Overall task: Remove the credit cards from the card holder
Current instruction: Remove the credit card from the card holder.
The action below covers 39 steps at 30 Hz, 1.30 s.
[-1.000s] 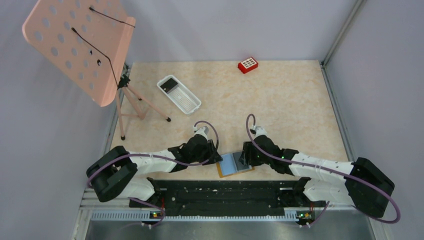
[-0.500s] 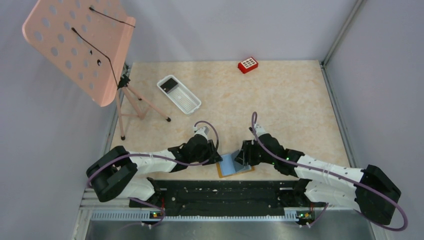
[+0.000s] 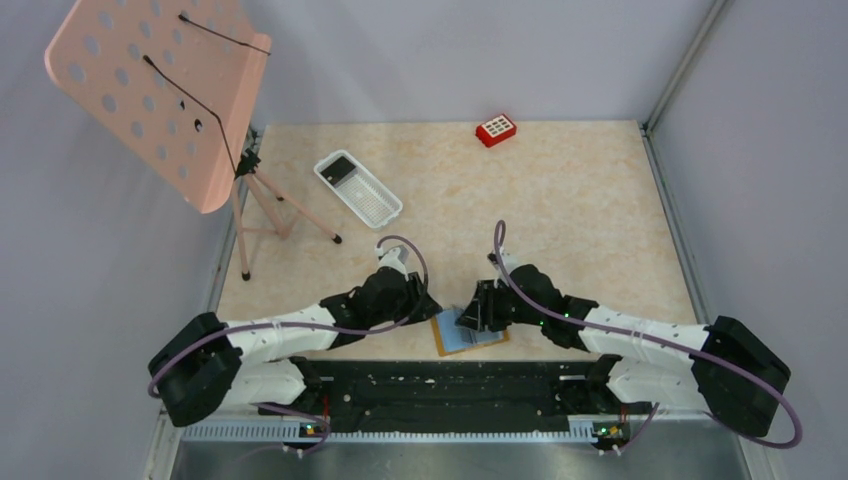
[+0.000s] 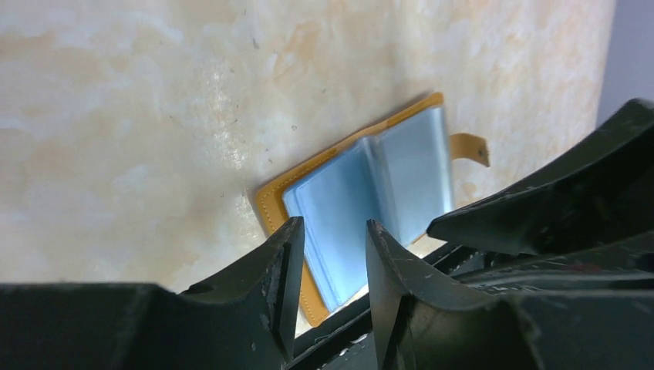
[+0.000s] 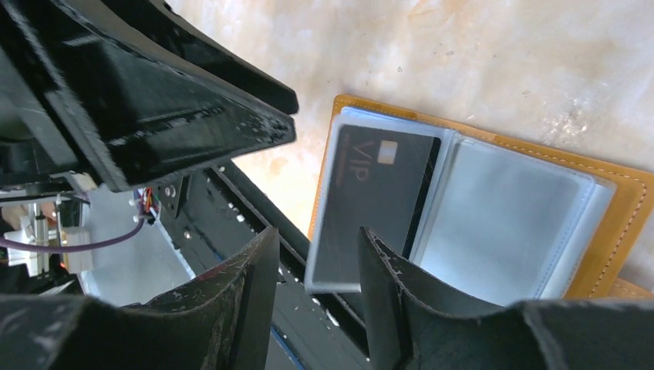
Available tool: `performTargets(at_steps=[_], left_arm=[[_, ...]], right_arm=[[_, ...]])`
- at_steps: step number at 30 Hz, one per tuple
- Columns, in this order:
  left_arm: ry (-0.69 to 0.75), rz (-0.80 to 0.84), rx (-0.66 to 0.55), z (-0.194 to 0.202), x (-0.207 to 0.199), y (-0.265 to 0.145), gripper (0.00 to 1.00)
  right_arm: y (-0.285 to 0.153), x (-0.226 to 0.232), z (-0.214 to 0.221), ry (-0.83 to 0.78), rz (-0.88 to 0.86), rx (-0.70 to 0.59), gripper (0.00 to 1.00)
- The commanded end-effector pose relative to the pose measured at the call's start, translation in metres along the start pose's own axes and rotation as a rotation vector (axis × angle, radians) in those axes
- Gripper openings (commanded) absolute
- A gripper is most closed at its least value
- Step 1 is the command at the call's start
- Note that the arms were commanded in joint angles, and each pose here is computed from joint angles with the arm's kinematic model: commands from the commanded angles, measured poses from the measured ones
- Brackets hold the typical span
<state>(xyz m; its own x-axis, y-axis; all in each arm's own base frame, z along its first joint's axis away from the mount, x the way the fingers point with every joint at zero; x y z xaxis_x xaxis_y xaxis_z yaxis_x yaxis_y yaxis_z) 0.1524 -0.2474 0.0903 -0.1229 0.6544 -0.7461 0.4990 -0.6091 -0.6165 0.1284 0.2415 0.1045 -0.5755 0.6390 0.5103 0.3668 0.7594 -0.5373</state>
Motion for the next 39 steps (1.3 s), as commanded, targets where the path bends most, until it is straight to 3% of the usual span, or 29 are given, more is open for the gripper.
performTargets(at_steps=[1, 10, 16, 20, 24, 39], left_arm=[[-0.006, 0.023, -0.088, -0.013, -0.009, -0.014, 0.41], [0.017, 0.084, -0.033, -0.008, -0.022, -0.014, 0.36], [0.031, 0.114, 0.131, 0.014, -0.023, 0.008, 0.22], [0.027, 0.084, 0.155, 0.019, -0.014, 0.018, 0.08], [0.022, 0.027, 0.148, 0.02, -0.003, 0.022, 0.01], [0.031, -0.001, 0.145, 0.021, 0.004, 0.023, 0.0]], right_arm=[[0.001, 0.006, -0.008, -0.005, -0.039, -0.037, 0.41], [0.003, -0.013, -0.002, -0.012, 0.074, -0.022, 0.36], [0.009, -0.018, 0.005, 0.007, 0.072, -0.004, 0.36], [0.014, -0.02, 0.006, 0.013, 0.069, 0.005, 0.35], [0.018, -0.023, 0.008, 0.027, 0.081, 0.015, 0.35], [0.02, -0.042, 0.018, 0.015, 0.216, 0.085, 0.37]])
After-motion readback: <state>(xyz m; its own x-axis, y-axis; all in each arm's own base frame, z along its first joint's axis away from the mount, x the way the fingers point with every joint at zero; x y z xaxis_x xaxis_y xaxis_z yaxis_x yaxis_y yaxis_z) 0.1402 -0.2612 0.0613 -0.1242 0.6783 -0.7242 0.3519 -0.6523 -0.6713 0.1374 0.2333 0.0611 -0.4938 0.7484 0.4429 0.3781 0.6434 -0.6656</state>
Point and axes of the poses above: each gripper's point midway between its finger pads, its own y axis out along the fingers, its own x axis along the line the jaws close on, z = x × y, the point moved 5 cm from there along -y, back along the fingers, and after that the axes turned 15 degrees about -y, right-handed, at the moved point
